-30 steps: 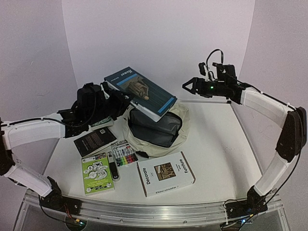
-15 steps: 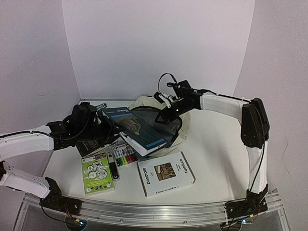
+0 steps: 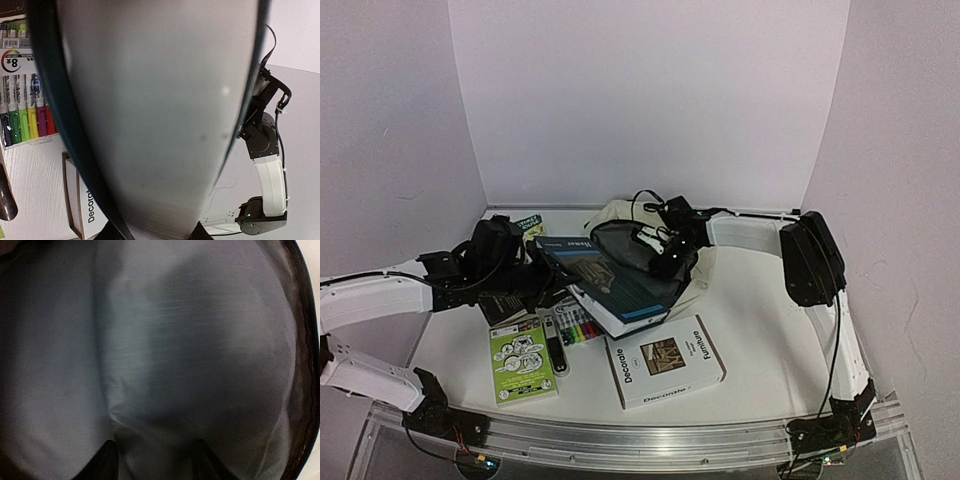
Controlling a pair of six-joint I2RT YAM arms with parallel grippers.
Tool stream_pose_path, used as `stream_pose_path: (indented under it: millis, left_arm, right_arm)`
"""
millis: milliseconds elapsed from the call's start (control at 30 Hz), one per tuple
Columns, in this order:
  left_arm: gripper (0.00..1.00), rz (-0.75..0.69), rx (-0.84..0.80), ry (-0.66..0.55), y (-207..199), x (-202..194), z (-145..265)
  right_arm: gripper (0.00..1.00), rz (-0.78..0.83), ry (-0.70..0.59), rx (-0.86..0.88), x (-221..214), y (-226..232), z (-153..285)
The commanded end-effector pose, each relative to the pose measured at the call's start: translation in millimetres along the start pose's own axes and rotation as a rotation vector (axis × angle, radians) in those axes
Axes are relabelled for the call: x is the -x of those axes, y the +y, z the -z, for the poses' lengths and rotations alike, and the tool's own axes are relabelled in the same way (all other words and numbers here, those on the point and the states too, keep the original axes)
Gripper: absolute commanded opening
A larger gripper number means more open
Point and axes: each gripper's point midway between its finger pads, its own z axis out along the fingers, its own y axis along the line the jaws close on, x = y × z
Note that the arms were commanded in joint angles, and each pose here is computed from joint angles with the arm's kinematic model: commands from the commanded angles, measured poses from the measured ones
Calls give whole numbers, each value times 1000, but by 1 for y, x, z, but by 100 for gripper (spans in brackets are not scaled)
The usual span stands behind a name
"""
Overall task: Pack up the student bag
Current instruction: Place the book in the student bag.
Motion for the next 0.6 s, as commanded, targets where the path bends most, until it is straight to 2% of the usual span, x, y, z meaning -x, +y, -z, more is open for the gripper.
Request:
stream_pose_path:
  millis: [0,33,100,200,333,467,567]
  left_arm:
    - [3,-19,-73,47,-27,-3,-8]
    - [3,-20,-73,56,-27,-3,-11]
    - [3,-15,-72,76,-24,-3,-18]
    - [2,-20,-96,106,-26,-1,-25]
    - [1,-51,-144,173,-38,-3,-39]
    - [0,-83,-191,279,-51,-14,-58]
    - [0,-97,-223,346,-59,-21,-68]
  right_arm:
    - [24,-25,59,-141,-12,-28,2]
    - [10,-44,58,-143,-13,-29,4]
    - [0,-97,45,-152,-12,-35,16]
    - [0,-244,-20,-126,-3,-44,45]
    - [0,-458,-148,13,23,-41,94]
    - [0,-565,-242,108,52,-34,127]
    - [0,-584,-284,129,65,-35,141]
